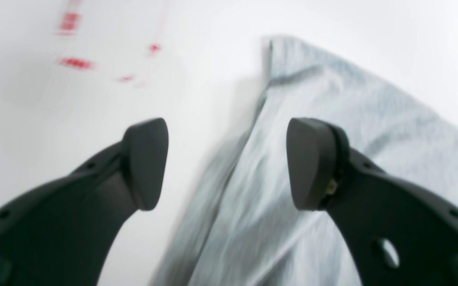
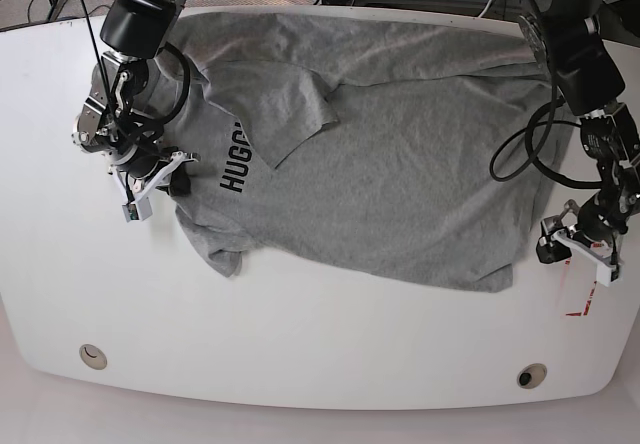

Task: Fold the T-shirt properly
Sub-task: 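Grasp the shirt hem corners with both grippers, then lift the hem up and carry it over toward the collar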

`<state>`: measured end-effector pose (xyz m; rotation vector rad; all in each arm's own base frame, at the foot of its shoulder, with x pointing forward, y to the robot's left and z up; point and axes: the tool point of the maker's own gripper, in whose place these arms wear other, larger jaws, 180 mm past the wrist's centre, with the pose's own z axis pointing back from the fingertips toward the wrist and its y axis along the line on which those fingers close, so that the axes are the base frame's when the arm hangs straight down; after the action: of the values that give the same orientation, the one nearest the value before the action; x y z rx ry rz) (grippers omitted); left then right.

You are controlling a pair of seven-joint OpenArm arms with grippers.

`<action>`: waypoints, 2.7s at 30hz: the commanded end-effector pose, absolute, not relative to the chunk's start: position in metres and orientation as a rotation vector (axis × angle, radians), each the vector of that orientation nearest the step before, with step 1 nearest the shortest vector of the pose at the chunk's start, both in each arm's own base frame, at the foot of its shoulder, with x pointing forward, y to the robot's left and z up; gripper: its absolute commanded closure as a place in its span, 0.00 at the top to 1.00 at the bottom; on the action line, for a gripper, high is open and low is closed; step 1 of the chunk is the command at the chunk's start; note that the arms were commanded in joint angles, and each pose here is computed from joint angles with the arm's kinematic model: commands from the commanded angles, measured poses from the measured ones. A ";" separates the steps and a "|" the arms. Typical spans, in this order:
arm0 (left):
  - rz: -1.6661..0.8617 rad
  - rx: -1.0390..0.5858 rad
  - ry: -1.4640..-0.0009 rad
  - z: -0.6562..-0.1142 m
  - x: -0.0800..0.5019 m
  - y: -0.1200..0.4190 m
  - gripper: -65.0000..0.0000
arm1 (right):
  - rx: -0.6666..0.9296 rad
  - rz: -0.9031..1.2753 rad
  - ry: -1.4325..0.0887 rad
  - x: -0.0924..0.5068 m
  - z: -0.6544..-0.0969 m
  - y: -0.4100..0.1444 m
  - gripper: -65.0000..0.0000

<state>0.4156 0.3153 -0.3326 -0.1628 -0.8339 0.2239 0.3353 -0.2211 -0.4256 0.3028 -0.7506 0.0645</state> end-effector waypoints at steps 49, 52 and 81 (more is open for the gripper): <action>0.079 -0.301 -0.759 -0.381 0.458 0.238 0.00 | 0.234 0.130 -0.796 0.344 -0.396 -0.230 0.00; 0.096 -0.269 -0.777 -0.371 0.450 0.257 0.00 | 0.196 0.164 -0.794 0.342 -0.383 -0.232 0.00; 0.000 0.063 -1.196 -0.142 0.429 0.306 0.00 | -0.131 0.384 -0.996 0.402 -0.218 -0.256 0.00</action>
<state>0.4224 0.2946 -0.1918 -0.0002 -1.0767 -0.0020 0.3891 -0.2387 -0.2552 -0.0386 -0.9301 0.3755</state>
